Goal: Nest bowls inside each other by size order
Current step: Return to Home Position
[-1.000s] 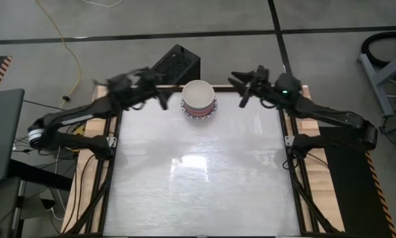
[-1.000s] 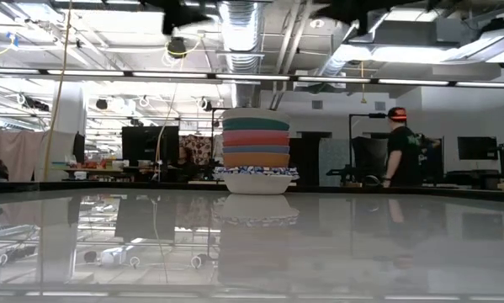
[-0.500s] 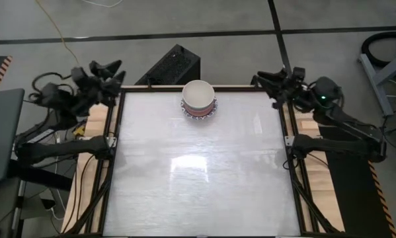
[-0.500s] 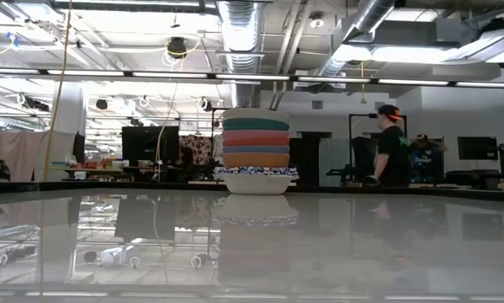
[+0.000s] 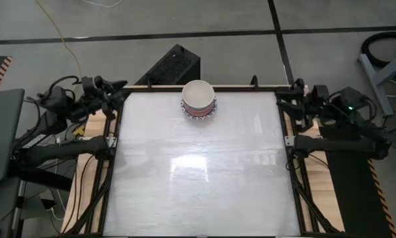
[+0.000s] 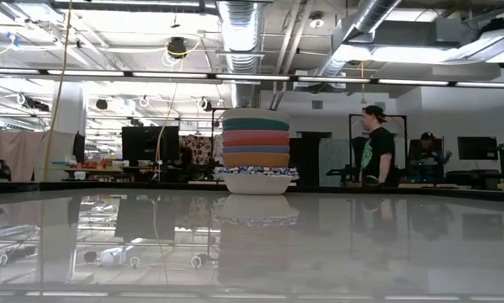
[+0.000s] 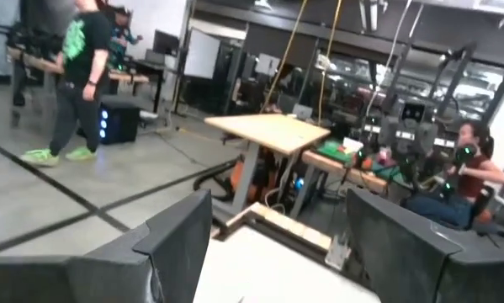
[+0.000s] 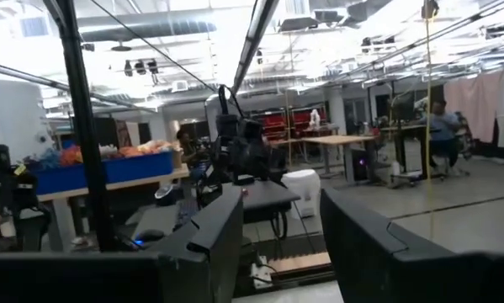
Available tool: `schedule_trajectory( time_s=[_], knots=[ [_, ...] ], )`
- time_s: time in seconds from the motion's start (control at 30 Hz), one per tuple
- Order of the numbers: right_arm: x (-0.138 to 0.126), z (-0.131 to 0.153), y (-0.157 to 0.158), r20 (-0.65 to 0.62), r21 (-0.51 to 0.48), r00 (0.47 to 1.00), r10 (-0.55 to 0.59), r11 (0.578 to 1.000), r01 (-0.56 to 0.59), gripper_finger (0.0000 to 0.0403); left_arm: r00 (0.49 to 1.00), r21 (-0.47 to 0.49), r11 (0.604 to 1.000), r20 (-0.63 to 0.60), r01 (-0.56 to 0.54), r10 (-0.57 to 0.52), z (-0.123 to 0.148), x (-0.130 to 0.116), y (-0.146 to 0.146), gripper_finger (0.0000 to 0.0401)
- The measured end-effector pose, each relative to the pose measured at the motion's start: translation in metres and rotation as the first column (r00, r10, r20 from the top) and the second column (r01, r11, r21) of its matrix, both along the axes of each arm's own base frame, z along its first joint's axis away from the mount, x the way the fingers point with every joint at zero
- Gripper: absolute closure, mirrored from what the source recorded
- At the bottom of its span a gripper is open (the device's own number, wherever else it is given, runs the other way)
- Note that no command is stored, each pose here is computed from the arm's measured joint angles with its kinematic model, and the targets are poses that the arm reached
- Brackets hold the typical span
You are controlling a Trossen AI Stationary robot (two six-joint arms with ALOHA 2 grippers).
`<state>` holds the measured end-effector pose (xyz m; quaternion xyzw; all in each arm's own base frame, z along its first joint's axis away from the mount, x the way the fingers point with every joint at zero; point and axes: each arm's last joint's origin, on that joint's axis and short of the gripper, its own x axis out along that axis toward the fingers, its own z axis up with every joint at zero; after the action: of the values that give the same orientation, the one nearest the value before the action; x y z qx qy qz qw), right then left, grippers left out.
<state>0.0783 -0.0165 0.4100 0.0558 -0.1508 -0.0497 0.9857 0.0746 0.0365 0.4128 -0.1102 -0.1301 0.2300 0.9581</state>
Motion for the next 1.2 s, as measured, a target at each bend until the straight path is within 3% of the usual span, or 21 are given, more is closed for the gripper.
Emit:
schedule_trajectory(
  time_s=[0.2, 0.43, 0.67, 0.8, 1.0, 1.2],
  knots=[
    [-0.016, -0.015, 0.007, -0.025, -0.009, 1.0, -0.007, 1.0, 0.007, 0.0223, 0.999, -0.017, 0.999, -0.027, -0.028, 0.028, -0.005, -0.013, -0.005, 0.0138],
    [-0.017, -0.077, 0.009, 0.062, 0.017, 0.998, 0.002, 1.0, -0.003, 0.0223, 0.998, 0.01, 1.0, -0.059, -0.016, 0.016, -0.017, -0.024, -0.011, 0.0138],
    [-0.02, -0.126, 0.012, 0.166, 0.0, 0.985, 0.045, 0.999, -0.046, 0.0223, 0.998, -0.062, 0.997, -0.043, 0.038, -0.041, -0.084, -0.011, -0.006, 0.0138],
    [-0.012, -0.147, 0.013, 0.12, 0.003, 0.99, 0.07, 0.997, -0.071, 0.0223, 0.994, -0.067, 0.992, 0.036, 0.106, -0.104, -0.123, -0.007, -0.006, 0.0138],
    [0.002, -0.178, 0.012, 0.037, 0.022, 0.998, 0.05, 0.998, -0.051, 0.0223, 0.991, -0.129, 0.984, 0.077, 0.12, -0.111, -0.176, -0.006, -0.005, 0.0138],
    [0.013, -0.211, 0.011, 0.038, 0.022, 0.998, 0.049, 0.999, -0.049, 0.0223, 0.976, -0.207, 0.955, -0.002, 0.214, -0.219, -0.206, 0.007, -0.003, 0.0138]
  ],
)
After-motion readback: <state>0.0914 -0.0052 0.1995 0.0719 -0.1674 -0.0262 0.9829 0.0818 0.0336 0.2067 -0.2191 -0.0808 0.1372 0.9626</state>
